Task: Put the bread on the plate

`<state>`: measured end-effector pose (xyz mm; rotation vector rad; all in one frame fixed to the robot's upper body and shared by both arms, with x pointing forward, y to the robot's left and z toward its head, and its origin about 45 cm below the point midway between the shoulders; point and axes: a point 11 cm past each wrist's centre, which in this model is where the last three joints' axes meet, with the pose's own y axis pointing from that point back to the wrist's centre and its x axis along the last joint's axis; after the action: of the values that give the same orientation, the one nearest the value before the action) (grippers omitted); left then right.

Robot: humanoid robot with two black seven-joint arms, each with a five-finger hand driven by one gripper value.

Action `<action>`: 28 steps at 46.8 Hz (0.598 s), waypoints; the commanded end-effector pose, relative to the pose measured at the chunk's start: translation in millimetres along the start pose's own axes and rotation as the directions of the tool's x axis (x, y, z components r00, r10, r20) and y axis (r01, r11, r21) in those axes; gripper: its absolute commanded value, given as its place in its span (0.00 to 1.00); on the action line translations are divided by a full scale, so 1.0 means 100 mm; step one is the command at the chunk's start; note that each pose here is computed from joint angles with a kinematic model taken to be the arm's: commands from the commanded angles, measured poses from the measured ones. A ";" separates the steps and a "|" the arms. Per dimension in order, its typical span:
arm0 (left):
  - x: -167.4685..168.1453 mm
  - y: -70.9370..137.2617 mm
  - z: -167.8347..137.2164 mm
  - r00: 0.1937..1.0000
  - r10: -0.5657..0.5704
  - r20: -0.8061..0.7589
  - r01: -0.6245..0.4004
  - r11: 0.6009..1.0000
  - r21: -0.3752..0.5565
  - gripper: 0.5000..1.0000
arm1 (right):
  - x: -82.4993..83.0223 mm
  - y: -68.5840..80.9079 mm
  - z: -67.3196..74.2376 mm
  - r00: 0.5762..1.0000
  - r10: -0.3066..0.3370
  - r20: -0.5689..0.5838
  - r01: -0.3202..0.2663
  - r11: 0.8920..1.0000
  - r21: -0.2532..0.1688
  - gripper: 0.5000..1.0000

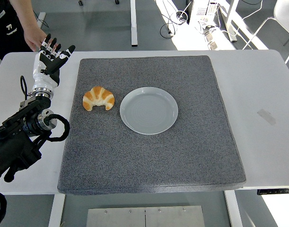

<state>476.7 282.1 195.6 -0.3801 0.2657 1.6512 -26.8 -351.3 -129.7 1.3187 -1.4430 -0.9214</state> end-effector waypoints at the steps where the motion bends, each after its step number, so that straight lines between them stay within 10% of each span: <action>1: 0.01 0.00 0.00 1.000 0.002 0.000 -0.002 1.000 -0.001 0.95 | 0.00 0.00 0.00 1.000 0.000 0.000 0.000 1.000 0.000 1.00; 28: 0.06 -0.13 0.23 0.996 -0.033 0.084 0.031 0.999 0.019 0.92 | 0.00 0.00 0.00 1.000 0.000 0.000 0.000 1.000 0.000 1.00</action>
<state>484.0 300.1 212.4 -0.3445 0.2131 1.6491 -26.7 -351.3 -129.7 1.3189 -1.4434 -0.9213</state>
